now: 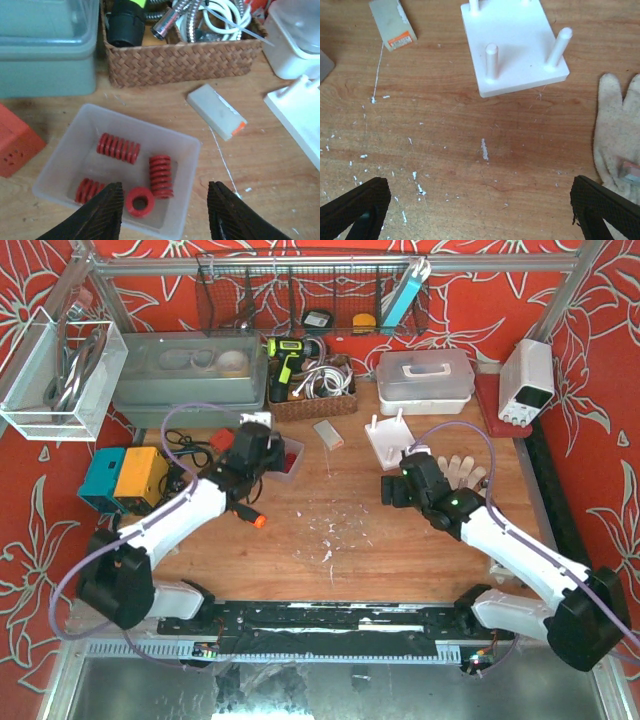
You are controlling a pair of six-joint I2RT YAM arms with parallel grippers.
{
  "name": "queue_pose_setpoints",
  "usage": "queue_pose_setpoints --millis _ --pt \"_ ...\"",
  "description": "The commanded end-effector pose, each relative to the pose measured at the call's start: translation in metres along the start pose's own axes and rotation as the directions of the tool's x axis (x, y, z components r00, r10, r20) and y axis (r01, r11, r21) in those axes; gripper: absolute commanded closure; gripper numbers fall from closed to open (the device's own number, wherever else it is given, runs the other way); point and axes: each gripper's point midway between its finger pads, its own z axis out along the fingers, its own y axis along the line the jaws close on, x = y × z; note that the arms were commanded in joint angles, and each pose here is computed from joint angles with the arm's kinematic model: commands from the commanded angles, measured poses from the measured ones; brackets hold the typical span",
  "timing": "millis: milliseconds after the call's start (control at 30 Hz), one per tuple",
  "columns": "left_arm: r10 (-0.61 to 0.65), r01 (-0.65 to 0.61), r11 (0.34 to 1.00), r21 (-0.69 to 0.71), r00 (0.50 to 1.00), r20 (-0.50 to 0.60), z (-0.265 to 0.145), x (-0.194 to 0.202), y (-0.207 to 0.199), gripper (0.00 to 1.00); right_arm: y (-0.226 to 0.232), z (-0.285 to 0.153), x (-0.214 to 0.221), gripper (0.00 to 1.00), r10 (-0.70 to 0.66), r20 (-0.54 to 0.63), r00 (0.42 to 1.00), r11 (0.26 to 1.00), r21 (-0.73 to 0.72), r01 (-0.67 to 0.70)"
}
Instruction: Install the large spring
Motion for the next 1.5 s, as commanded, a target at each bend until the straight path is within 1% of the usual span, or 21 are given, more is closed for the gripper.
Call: queue_pose_setpoints --millis 0,67,200,333,400,433,567,700,900,1033,1233,1467 --pt "0.059 -0.065 0.997 -0.027 0.978 -0.201 0.011 0.009 0.015 0.52 -0.007 -0.014 -0.016 0.01 0.020 0.117 0.993 1.000 0.006 -0.020" --pt "0.080 -0.087 0.996 -0.014 0.960 -0.269 0.020 0.013 0.015 0.54 -0.010 -0.019 -0.017 0.02 0.023 0.142 0.990 1.000 0.008 -0.024" --pt "0.126 -0.155 0.987 -0.034 0.901 -0.416 0.037 0.032 0.023 0.59 -0.011 -0.024 -0.019 0.02 0.036 0.177 0.984 0.999 -0.010 -0.035" --pt "0.137 -0.174 0.984 -0.035 0.870 -0.473 0.052 0.039 0.025 0.60 -0.009 -0.026 -0.020 0.02 0.040 0.185 0.982 0.999 -0.026 -0.036" --pt "0.145 -0.176 0.984 -0.014 0.851 -0.505 0.059 0.042 0.021 0.58 -0.008 -0.025 -0.019 0.02 0.038 0.182 0.983 0.999 -0.029 -0.033" --pt "0.150 -0.182 0.983 -0.009 0.834 -0.531 0.062 0.047 0.021 0.58 -0.008 -0.024 -0.018 0.02 0.037 0.180 0.983 0.999 -0.030 -0.032" --pt "0.165 -0.205 0.979 -0.002 0.796 -0.583 0.071 0.057 0.022 0.57 -0.006 -0.021 -0.017 0.02 0.032 0.168 0.985 0.999 -0.031 -0.027" --pt "0.174 -0.223 0.975 0.000 0.760 -0.626 0.075 0.068 0.024 0.55 -0.006 -0.020 -0.016 0.02 0.028 0.164 0.986 0.999 -0.027 -0.023" --pt "0.184 -0.266 0.964 -0.026 0.728 -0.661 0.074 0.076 0.035 0.55 -0.005 -0.014 -0.014 0.02 0.018 0.147 0.989 1.000 -0.020 -0.015" --pt "0.186 -0.264 0.964 -0.012 0.708 -0.681 0.077 0.084 0.034 0.56 -0.005 -0.013 -0.013 0.02 0.015 0.142 0.990 1.000 -0.015 -0.013" --pt "0.187 -0.264 0.964 -0.004 0.692 -0.697 0.081 0.092 0.034 0.58 -0.006 -0.012 -0.013 0.02 0.011 0.144 0.990 1.000 -0.007 -0.010" --pt "0.190 -0.274 0.962 -0.007 0.685 -0.704 0.081 0.092 0.035 0.61 -0.007 -0.010 -0.012 0.02 0.006 0.138 0.990 1.000 0.000 -0.006"
